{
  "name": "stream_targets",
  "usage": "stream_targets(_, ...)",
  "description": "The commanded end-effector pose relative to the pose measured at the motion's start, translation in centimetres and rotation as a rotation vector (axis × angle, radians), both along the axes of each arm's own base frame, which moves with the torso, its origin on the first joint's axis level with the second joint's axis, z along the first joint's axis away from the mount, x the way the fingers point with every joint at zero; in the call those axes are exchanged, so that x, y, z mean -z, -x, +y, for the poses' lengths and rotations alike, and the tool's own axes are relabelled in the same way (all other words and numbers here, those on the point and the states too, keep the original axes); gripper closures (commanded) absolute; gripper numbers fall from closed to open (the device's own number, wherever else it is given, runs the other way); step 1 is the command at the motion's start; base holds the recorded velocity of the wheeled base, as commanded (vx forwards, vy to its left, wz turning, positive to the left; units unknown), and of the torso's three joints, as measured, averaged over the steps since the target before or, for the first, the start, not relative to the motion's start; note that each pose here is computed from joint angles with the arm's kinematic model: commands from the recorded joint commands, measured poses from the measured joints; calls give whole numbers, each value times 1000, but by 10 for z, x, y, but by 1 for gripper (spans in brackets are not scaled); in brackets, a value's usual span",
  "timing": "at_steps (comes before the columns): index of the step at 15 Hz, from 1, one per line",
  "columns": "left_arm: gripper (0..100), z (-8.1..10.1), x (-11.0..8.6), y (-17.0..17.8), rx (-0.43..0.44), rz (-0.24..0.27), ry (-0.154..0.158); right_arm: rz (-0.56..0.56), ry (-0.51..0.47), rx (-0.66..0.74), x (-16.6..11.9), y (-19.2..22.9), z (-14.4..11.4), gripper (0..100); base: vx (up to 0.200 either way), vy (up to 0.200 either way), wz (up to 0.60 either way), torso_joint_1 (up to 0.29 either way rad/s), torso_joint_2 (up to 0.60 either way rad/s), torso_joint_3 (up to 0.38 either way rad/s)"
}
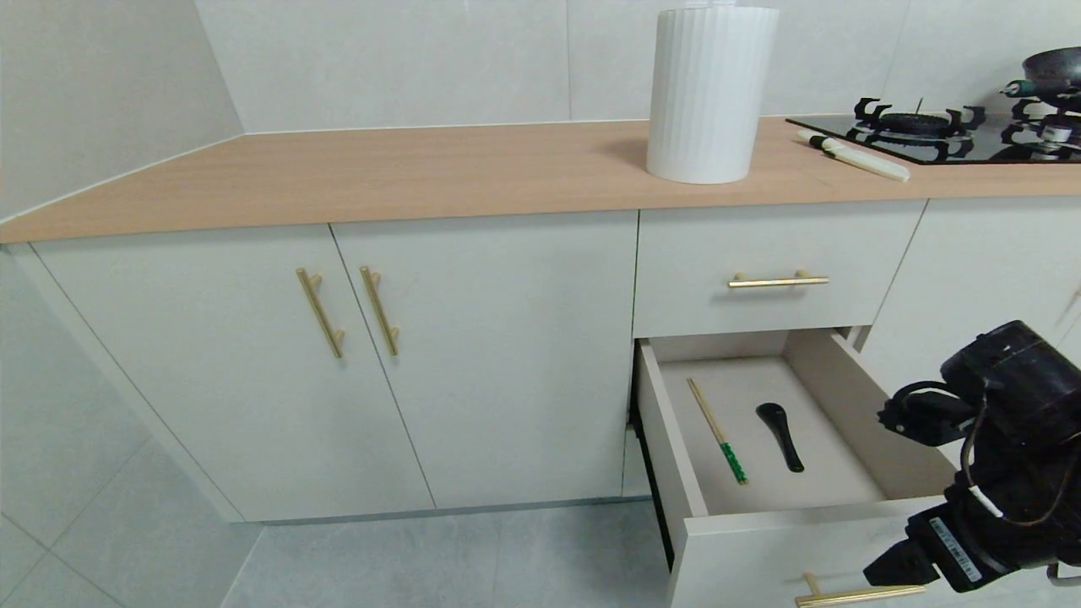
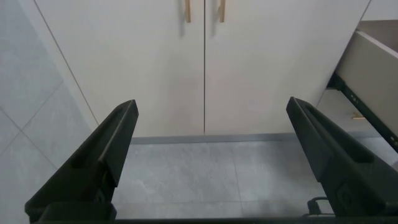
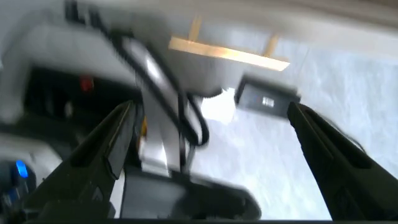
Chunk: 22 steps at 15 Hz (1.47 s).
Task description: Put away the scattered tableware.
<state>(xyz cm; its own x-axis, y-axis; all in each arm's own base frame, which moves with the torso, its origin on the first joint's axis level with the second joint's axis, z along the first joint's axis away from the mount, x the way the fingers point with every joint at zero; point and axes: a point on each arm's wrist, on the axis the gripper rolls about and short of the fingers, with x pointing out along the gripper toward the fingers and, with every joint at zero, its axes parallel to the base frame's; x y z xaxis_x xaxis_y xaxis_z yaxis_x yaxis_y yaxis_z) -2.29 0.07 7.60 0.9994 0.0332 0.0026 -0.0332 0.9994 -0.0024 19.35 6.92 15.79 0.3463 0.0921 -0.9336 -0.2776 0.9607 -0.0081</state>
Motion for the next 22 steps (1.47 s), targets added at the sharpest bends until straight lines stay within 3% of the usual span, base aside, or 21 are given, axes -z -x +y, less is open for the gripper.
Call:
stream_targets(1, 0, 0, 0, 0, -1, 1, 1, 100, 34, -7, 22, -13, 12, 0, 0, 0, 0, 0, 0, 0)
stream_targets(8, 0, 0, 0, 0, -1, 1, 1, 97, 90, 106, 34, -33, 5, 0, 0, 0, 0, 0, 0, 0)
stream_targets(22, 0, 0, 0, 0, -1, 1, 1, -26, 48, 224, 49, -67, -13, 0, 0, 0, 0, 0, 0, 0)
